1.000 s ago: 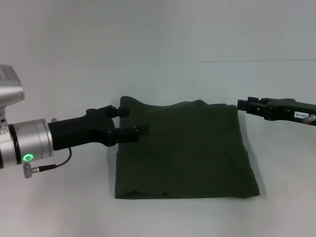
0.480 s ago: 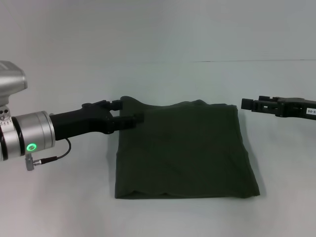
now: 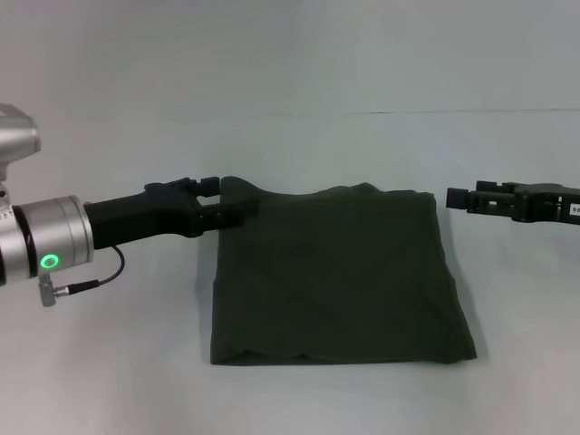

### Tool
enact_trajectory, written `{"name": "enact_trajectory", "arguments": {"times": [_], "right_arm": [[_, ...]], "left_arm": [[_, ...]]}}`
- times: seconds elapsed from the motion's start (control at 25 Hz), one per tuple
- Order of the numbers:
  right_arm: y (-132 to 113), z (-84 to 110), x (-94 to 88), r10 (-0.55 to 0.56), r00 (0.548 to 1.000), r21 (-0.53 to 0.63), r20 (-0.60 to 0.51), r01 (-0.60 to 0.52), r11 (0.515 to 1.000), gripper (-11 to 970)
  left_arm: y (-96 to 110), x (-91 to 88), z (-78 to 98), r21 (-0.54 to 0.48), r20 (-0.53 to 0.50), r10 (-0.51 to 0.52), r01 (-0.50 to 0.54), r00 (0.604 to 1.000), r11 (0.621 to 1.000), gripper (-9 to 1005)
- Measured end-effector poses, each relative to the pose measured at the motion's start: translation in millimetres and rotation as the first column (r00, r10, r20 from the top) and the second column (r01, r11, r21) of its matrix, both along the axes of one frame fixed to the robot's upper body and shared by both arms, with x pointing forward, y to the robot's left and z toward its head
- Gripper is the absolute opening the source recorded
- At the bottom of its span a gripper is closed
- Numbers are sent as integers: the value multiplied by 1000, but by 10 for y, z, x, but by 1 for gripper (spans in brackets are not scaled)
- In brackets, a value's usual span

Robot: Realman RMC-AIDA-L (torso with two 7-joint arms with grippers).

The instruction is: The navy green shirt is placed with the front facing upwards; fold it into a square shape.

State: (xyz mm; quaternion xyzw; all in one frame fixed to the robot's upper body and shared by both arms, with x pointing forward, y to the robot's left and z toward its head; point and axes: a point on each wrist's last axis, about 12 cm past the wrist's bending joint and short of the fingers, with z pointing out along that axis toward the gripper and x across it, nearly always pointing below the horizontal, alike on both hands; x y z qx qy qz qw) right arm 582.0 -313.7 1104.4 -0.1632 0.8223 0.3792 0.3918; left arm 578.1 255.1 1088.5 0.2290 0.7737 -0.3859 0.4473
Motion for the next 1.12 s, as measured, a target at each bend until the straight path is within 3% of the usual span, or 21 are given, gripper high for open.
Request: {"name": "enact_trajectory", "arguments": {"times": [0.36, 0.68, 1.12], "right_arm": [[6, 38, -27, 61, 996, -16, 66, -60, 998, 916], [175, 120, -71, 186, 953, -15, 238, -188, 982, 915], [399, 170, 21, 302, 909, -97, 289, -286, 953, 913]], "left_arm": [[58, -13, 47, 0, 4, -9, 9, 1000, 1000, 908], [152, -247, 177, 12, 72, -150, 150, 986, 989, 907], [210, -440, 140, 12, 66, -211, 210, 975, 978, 907]]}}
